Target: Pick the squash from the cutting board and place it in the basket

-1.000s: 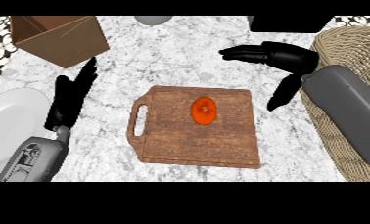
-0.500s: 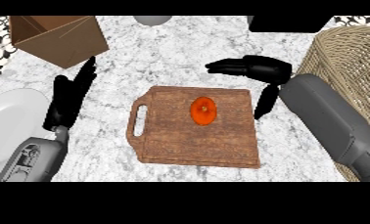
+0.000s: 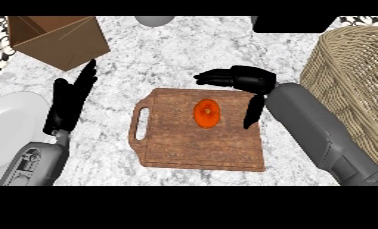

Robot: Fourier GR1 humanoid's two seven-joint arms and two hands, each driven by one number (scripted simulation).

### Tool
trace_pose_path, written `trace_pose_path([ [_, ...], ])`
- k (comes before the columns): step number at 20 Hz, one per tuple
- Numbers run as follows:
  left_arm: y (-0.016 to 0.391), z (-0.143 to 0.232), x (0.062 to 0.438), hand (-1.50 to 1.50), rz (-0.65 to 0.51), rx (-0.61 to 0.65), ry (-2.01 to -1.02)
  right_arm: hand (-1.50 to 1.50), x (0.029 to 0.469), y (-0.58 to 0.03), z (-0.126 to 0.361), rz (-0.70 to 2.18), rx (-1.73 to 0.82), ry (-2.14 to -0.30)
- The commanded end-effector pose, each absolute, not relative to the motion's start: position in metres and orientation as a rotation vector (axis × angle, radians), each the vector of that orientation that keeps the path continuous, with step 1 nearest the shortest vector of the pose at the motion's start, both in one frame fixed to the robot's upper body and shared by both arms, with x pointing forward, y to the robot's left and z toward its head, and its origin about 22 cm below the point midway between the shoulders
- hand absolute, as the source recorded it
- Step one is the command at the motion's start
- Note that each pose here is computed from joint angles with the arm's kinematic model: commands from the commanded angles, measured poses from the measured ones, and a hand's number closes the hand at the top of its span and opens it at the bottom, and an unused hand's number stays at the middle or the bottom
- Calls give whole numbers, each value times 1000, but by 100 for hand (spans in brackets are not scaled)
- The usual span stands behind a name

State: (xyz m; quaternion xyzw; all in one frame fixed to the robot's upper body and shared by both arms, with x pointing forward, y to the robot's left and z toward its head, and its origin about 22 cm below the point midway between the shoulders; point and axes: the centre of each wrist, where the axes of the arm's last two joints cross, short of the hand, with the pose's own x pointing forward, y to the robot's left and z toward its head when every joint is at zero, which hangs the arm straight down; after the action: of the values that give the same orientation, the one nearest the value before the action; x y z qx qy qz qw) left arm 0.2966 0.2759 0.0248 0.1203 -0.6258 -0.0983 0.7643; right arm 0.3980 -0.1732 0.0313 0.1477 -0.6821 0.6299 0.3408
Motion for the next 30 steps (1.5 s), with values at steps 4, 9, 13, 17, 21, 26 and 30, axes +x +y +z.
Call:
trace_pose_path([
  [4,273,14,295,0,-220,274,-1364,-150,400,-163,30,1662,511,-1758],
  [9,290,24,291,0,-221,292,-1370,-150,386,-143,4,1668,499,-1749],
  [13,263,30,302,0,-213,267,-1361,-150,392,-138,5,1692,490,-1717],
  [17,291,26,312,0,-219,270,-1361,-150,390,-132,7,1729,492,-1680],
  [21,278,22,290,0,-211,278,-1361,-150,398,-145,11,1718,513,-1669],
  [26,271,43,313,0,-214,277,-1362,-150,392,-144,-11,1708,495,-1665],
  [30,274,29,303,0,-219,240,-1361,-150,391,-120,-17,1690,491,-1671],
])
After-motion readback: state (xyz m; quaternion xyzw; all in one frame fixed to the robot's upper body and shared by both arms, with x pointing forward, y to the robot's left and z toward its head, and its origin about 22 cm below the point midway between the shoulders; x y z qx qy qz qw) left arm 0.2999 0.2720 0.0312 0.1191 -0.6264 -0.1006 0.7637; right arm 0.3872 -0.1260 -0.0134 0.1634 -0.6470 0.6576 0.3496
